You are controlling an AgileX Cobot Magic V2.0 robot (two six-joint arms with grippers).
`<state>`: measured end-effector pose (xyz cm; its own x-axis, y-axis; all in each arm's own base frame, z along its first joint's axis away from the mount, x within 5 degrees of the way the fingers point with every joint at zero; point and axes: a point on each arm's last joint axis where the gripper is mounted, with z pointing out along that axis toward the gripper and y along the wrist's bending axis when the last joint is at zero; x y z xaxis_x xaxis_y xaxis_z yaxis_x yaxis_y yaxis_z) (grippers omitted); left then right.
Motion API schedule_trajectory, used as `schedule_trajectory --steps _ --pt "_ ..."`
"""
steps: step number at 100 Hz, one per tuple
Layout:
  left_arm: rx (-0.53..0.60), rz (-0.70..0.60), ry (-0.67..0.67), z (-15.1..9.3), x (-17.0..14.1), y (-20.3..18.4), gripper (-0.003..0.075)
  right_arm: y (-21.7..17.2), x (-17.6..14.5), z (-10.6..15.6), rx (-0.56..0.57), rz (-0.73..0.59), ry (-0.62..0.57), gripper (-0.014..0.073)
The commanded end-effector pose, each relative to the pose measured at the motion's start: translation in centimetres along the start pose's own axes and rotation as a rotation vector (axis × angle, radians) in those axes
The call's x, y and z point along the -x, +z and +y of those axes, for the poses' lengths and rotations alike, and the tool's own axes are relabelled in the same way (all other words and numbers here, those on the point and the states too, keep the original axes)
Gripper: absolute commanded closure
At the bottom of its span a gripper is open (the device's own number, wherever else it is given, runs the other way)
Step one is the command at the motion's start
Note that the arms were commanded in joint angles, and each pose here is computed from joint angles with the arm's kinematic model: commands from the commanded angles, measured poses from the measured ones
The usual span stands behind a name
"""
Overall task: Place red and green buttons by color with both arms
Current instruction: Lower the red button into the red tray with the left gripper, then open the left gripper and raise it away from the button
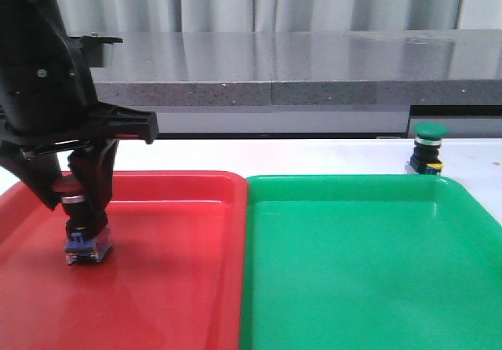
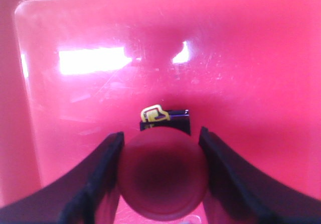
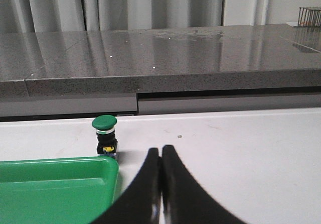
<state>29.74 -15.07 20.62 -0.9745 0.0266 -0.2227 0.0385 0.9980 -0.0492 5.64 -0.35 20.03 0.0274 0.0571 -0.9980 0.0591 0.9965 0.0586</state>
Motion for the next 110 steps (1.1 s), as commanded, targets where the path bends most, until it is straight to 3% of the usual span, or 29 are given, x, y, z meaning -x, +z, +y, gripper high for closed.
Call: schedule_trajectory --steps 1,6,45,81,91,110 --pt "-0.035 -0.058 -0.006 -0.5 0.4 -1.8 0.0315 -0.3 1.4 0.1 0.011 -0.112 -0.009 0.0652" --pt "-0.035 -0.058 -0.009 -0.5 0.4 -1.8 0.0288 -0.3 1.4 0.1 0.011 -0.112 -0.009 0.0652" --pt "-0.056 -0.101 -0.013 -0.7 1.0 -3.2 0.0291 -0.3 1.4 0.1 0.011 -0.112 -0.009 0.0652" --pt "-0.121 -0.306 -0.014 -0.2 1.4 -9.7 0.03 -0.3 1.4 0.1 0.011 -0.112 -0.009 0.0652" --pt "-0.126 -0.377 -0.01 0.3 1.0 -11.8 0.0356 -0.3 1.4 0.1 0.011 -0.112 -0.009 0.0652" --pt "-0.157 -0.518 -0.001 1.4 -0.2 -15.9 0.0592 -0.3 1.4 0.1 0.011 -0.112 -0.009 0.0652"
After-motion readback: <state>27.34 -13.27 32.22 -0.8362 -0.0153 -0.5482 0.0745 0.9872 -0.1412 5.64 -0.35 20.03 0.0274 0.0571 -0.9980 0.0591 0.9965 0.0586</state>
